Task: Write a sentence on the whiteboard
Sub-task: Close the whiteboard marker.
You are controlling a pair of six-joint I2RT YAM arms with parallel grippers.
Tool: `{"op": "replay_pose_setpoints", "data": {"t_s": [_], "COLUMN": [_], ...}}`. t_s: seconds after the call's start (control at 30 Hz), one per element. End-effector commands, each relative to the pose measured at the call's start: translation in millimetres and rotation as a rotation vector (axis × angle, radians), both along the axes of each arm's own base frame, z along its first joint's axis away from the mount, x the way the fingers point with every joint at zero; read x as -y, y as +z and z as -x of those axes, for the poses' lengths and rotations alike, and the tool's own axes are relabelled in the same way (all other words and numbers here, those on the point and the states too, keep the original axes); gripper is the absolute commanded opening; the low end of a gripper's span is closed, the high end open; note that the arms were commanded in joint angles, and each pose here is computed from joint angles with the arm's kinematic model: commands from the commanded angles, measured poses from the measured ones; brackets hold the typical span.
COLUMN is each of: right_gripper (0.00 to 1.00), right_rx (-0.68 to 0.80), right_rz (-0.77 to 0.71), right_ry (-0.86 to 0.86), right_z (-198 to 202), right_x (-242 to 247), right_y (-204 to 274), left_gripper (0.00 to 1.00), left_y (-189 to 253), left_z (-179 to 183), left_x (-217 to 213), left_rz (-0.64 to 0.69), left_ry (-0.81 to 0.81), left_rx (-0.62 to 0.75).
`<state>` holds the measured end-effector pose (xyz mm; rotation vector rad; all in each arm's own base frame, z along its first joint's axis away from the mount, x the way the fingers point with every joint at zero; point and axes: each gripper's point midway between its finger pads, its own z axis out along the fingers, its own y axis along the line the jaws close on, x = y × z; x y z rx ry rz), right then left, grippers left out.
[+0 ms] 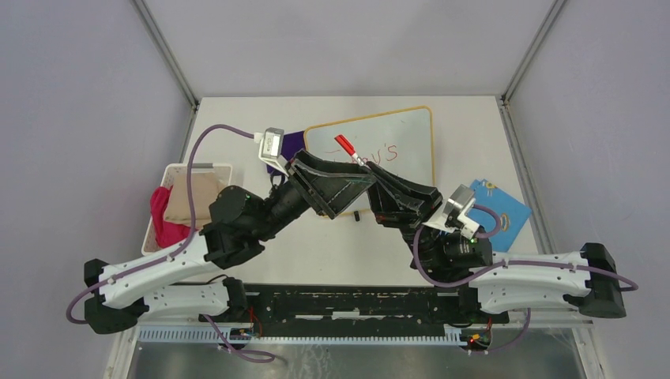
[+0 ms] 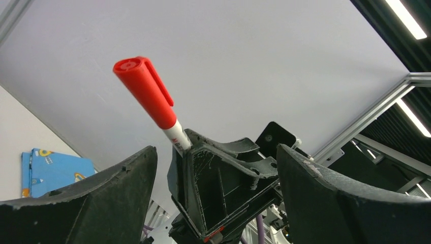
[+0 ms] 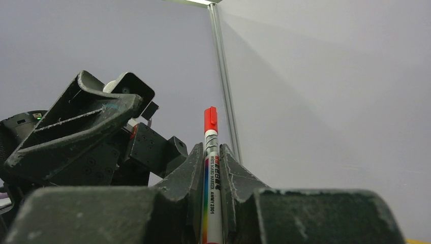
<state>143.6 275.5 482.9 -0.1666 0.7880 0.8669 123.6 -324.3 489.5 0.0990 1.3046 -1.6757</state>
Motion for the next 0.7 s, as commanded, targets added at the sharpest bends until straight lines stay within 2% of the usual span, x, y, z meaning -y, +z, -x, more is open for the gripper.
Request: {"op": "replay_pose_setpoints", "data": {"t_s": [0.0,0.27,0.47,0.67], "right_gripper": [0.00,0.00,0.00,0.00], "right_rx": [0.018,0.038,0.058,0.058], "right_rz": [-0.043,-0.051,-0.019,0.005], "right_ry": [0.044,0.077,0.117,0.128], "right_z": [7,13,20,21], "right_x": [6,7,-1,-4], "right_y": [10,13,13,7], "left_gripper": [0.90,0.85,0.76,0.51], "left_y": [23,18,17,16], "left_z": [6,-11,-19,-21], "left_x": [-15,-27,-26,-24], "left_rz": [0.069,0.049,0.018,0.010], "left_ry": [0.011,0.118,0.160,0.166], "left_rx": [0.068,0.031,0.024,0.027]}}
